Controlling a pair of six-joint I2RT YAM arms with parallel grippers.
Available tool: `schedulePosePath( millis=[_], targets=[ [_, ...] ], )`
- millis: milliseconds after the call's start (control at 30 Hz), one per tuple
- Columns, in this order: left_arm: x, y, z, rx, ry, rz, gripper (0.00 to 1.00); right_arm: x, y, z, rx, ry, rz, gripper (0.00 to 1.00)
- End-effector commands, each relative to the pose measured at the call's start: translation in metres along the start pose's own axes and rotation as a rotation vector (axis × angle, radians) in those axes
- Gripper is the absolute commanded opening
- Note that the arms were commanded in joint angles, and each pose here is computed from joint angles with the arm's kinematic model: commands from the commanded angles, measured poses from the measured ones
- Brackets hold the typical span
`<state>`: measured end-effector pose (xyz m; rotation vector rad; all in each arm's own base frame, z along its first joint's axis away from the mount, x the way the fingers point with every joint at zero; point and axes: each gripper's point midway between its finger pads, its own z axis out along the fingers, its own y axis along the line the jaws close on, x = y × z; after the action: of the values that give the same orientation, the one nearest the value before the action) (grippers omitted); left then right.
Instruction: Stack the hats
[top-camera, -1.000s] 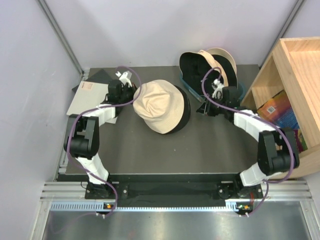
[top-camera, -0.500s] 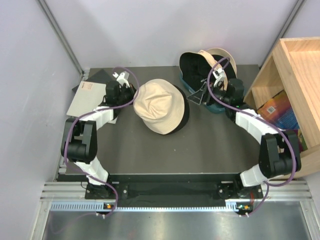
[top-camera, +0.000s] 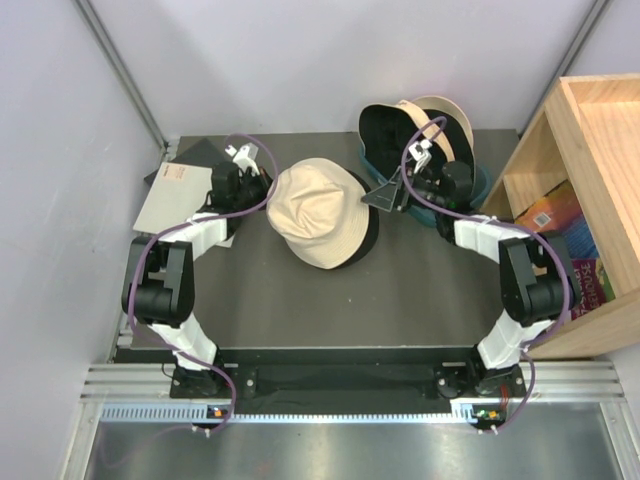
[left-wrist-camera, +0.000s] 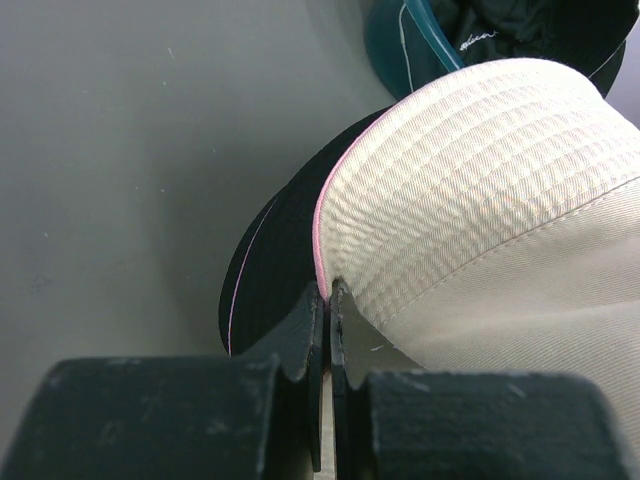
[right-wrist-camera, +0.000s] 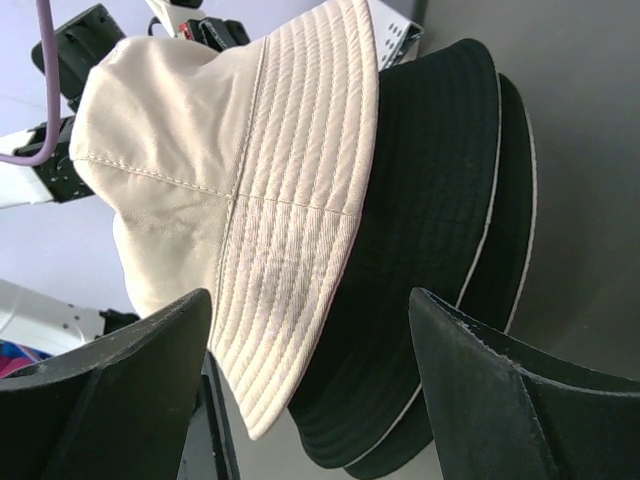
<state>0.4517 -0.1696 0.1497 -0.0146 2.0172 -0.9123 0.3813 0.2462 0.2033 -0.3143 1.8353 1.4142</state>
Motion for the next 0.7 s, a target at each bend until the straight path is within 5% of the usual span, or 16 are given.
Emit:
schedulePosePath(
  millis=[0,400,500,600,667],
  targets=[
    [-0.028,-0.026,-0.011,0.063,-0.086,0.051,0.0,0.001,0.028,0.01,-0.129,0.002,-0.046,0.79],
    [-0.03,-0.028,-0.013,0.063,-0.084,0.058,0.0,0.01,0.043,0.02,-0.257,-0.01,0.036,0.71],
    [-0.03,-0.029,-0.014,0.066,-0.083,0.061,0.0,0.013,0.043,0.022,-0.257,-0.002,0.047,0.51],
    [-0.031,-0.031,-0.015,0.071,-0.085,0.062,0.0,0.015,0.042,0.023,-0.25,0.009,0.055,0.08],
    [-0.032,-0.031,-0.015,0.067,-0.09,0.063,0.0,0.015,0.034,0.024,-0.212,0.012,0.042,0.0]
  ],
)
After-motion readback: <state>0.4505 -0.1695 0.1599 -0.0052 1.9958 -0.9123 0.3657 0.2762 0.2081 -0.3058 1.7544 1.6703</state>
